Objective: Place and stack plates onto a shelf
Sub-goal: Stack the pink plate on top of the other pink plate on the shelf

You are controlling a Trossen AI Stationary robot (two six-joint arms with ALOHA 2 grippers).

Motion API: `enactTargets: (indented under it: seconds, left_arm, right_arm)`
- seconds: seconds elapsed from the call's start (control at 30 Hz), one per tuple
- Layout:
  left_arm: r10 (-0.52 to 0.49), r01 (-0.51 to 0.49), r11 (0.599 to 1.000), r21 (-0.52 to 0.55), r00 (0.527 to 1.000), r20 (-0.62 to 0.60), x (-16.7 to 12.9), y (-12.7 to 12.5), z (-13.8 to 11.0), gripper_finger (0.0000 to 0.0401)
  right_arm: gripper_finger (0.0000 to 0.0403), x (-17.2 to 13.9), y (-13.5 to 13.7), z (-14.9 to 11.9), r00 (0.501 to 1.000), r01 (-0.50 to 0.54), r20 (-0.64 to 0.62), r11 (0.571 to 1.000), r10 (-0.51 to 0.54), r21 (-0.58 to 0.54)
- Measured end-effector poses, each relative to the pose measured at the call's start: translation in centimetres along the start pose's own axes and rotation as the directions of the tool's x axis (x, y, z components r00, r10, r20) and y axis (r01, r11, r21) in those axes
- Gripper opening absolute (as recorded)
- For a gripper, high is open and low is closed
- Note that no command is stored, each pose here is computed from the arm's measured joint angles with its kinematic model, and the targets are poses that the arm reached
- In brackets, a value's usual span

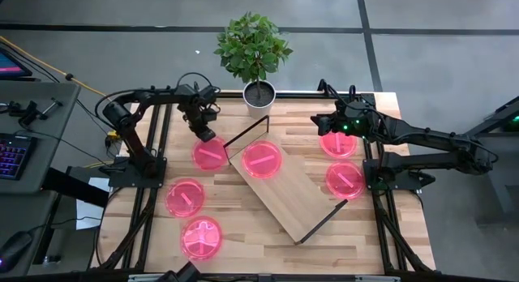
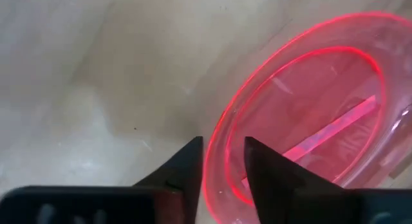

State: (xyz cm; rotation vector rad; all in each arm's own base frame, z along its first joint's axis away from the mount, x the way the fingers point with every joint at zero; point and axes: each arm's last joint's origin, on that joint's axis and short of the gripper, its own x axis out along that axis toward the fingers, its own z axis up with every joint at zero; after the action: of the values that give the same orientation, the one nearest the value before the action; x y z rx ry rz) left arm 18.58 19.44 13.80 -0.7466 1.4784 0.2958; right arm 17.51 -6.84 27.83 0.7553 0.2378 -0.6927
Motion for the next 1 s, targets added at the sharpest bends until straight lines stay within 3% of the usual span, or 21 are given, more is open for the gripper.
enactTargets:
  seconds: [0.17, 0.37, 0.6, 0.8, 1.0]
  left_arm:
    - [0.009, -0.008, 1.0, 0.008, 1.0, -0.017, 0.0, -0.2, -0.1, 0.001]
    - [0.012, -0.012, 1.0, -0.007, 1.0, 0.004, -1.0, -0.1, -0.6, 0.0002]
    - [0.064, -0.053, 0.996, -0.074, 0.986, 0.153, -4.9, 0.2, -2.4, 0.0001]
    - [0.221, -0.167, 0.968, -0.188, 0.921, 0.321, -9.1, 0.2, -4.8, 0.0]
    - [0.291, -0.154, 0.942, -0.299, 0.82, 0.494, -12.4, -1.2, -7.5, 0.0]
  right_arm:
    - [0.0167, 0.0, 0.0, 0.0, 1.0, 0.004, 0.004, 1.0, -0.004, 0.0]
    - [0.0167, 0.0, 0.0, 0.0, 1.0, 0.004, 0.004, 1.0, -0.004, 0.0]
    - [0.0167, 0.0, 0.0, 0.0, 1.0, 0.005, 0.004, 1.0, -0.005, 0.0]
    - [0.0167, 0.0, 0.0, 0.0, 1.0, 0.005, 0.004, 1.0, -0.005, -0.001]
    - [0.0167, 0.0, 0.0, 0.0, 1.0, 0.005, 0.004, 1.0, -0.005, -0.007]
